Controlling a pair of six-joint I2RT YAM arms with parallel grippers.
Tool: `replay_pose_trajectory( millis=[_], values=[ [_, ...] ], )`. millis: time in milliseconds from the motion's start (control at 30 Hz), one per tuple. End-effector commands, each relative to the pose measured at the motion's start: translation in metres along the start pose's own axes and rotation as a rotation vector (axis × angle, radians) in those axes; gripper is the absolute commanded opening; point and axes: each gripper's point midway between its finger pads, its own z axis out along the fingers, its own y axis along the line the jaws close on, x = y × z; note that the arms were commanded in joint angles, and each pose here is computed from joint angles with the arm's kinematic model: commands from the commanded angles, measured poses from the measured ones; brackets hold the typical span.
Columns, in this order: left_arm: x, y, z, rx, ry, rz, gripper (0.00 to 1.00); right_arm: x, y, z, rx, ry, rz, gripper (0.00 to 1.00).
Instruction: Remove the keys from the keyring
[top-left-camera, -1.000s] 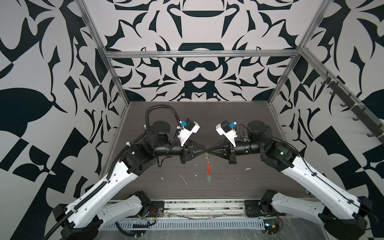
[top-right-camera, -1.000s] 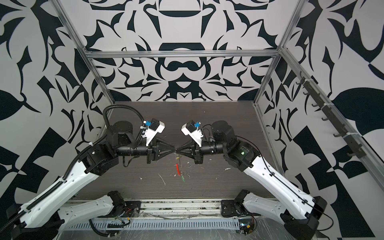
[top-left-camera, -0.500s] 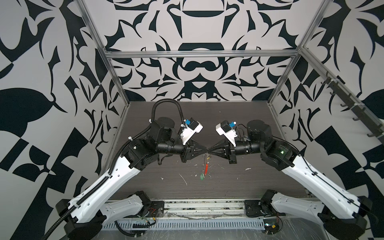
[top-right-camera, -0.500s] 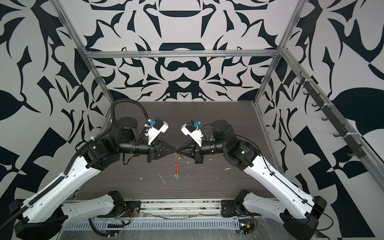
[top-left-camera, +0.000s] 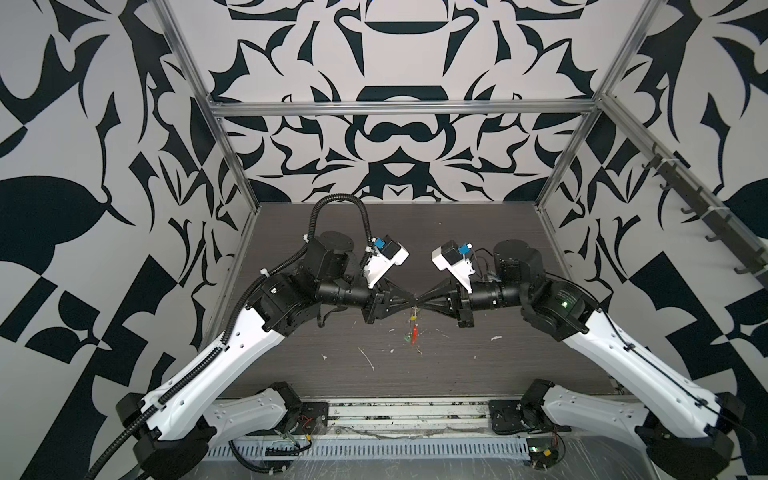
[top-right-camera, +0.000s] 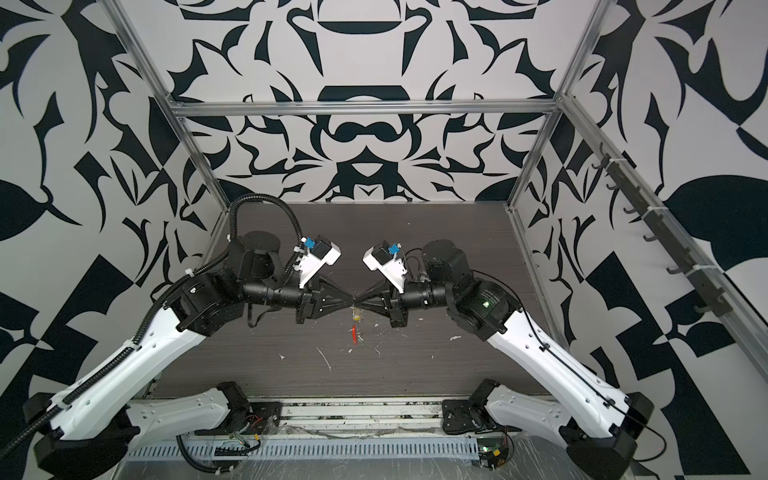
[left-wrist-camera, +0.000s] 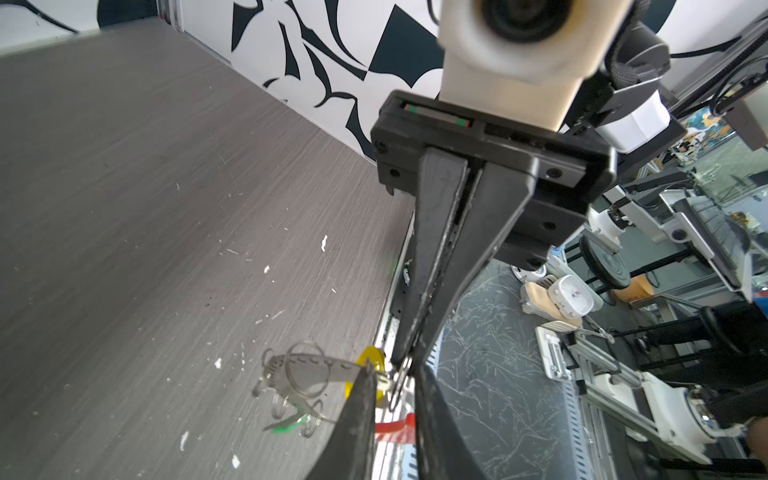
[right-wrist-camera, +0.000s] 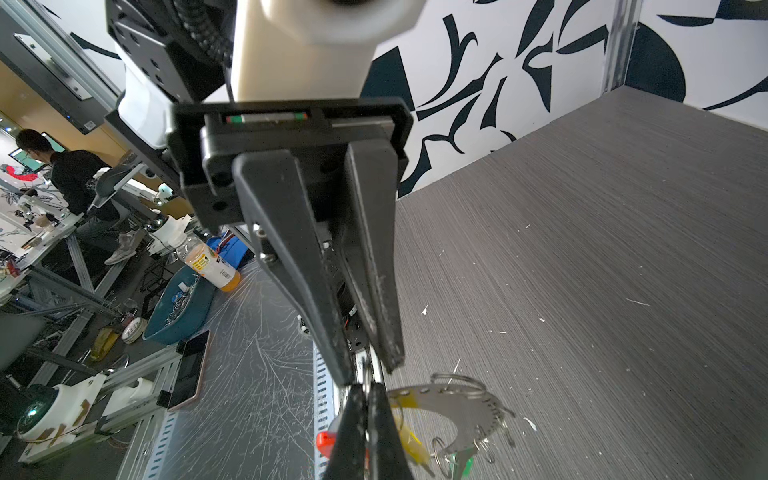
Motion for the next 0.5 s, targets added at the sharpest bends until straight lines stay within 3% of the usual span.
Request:
replay_pose_trajectory(
  millis=[0, 467],
  values=[
    [0.0014, -0.0047, -0.0026, 0.013, 0.015, 0.003, 0.21, -0.0296, 0.0153, -0.0096, -0.016, -0.082, -0.091, 0.00],
    [-0.0021, -0.0070, -0.0019, 0.018, -0.001, 0.028, 0.00, -0.0315, 0.0153, -0.0086, -0.022, -0.091, -0.085, 0.00]
  ],
)
